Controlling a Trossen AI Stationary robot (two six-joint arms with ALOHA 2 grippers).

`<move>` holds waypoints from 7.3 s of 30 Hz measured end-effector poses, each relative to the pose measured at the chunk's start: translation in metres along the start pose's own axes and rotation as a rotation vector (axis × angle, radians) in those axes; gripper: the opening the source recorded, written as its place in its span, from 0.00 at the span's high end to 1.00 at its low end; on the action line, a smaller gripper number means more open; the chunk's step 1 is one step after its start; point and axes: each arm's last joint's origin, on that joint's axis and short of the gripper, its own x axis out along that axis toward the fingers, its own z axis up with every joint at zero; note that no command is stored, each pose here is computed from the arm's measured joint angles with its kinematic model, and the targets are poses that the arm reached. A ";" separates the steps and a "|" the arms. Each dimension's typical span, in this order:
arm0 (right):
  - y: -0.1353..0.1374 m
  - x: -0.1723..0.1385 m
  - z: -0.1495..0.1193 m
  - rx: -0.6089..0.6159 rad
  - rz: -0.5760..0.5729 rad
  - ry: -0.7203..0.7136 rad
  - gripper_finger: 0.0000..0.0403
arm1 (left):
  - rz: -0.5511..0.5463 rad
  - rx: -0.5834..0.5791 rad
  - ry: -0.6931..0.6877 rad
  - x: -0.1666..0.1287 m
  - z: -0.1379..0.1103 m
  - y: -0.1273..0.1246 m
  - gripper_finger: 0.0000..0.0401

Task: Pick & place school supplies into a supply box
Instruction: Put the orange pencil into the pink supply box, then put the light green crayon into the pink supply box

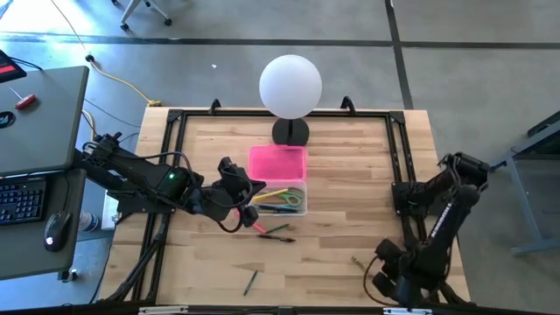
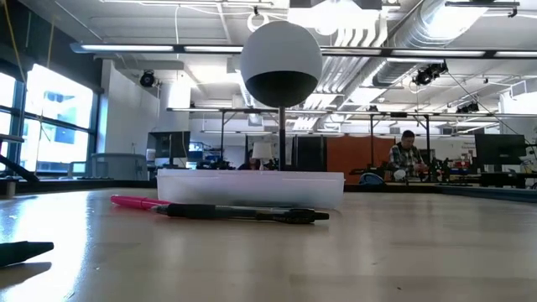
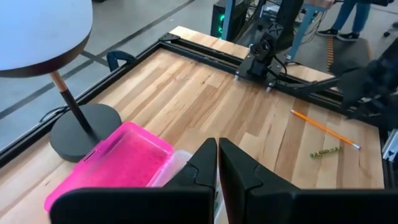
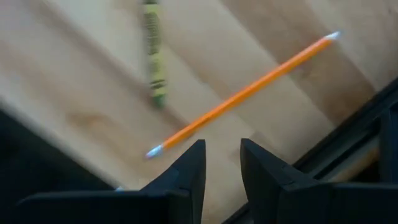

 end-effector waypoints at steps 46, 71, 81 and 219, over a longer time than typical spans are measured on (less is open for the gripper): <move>-0.023 0.085 0.078 -0.223 0.051 -0.457 0.98 | -0.003 -0.017 -0.035 0.000 0.003 -0.002 0.88; -0.007 0.104 0.173 -0.449 -0.072 -0.590 0.96 | -0.063 -0.019 0.003 0.000 0.002 -0.003 0.88; -0.007 0.101 0.173 -0.463 -0.066 -0.585 0.98 | -0.062 -0.020 0.003 0.000 0.002 -0.003 0.88; 0.000 0.026 -0.026 -0.539 0.396 -0.755 0.78 | -0.034 -0.058 -0.058 0.000 0.007 -0.004 0.88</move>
